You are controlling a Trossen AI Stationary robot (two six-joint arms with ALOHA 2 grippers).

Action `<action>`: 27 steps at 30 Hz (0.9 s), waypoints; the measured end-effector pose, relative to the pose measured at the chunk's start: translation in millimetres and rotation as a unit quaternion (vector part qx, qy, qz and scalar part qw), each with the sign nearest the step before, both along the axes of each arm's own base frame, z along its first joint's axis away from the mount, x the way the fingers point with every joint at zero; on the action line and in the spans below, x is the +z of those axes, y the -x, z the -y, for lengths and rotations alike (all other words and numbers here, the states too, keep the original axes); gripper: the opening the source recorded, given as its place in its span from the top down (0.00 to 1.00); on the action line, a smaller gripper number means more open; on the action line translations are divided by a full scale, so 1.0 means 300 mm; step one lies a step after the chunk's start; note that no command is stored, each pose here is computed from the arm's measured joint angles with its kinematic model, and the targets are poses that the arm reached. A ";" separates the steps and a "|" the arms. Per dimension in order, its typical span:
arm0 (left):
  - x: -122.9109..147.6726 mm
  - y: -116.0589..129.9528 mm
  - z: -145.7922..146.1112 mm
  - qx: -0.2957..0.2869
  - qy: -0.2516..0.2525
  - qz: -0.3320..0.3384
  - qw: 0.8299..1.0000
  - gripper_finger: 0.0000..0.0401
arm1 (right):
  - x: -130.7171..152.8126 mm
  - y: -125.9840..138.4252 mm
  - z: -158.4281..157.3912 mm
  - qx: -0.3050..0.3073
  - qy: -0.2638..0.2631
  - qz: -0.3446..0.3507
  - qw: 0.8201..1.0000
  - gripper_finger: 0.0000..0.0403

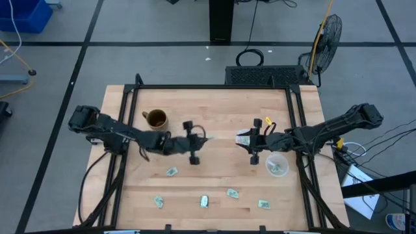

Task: Pick and place items into bin
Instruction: Put the white stevia packet into the top transparent bin

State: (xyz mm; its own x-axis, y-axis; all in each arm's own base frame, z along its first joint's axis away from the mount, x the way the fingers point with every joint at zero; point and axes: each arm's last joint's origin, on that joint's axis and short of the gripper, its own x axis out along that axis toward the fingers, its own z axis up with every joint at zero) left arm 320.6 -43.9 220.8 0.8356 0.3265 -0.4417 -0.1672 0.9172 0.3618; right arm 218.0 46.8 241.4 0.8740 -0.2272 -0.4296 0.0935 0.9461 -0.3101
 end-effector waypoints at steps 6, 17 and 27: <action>-0.016 -0.103 -0.105 -0.039 0.032 0.016 0.999 1.00 | -0.019 0.100 -0.030 0.035 -0.133 -0.090 0.986 0.61; -0.099 -0.400 -0.168 -0.069 0.000 0.007 0.998 0.99 | -0.058 0.162 -0.085 0.038 -0.271 -0.119 0.954 0.61; -0.158 -0.554 -0.166 -0.106 -0.015 -0.025 0.994 0.95 | -0.103 0.207 -0.112 -0.036 -0.356 -0.164 0.919 0.61</action>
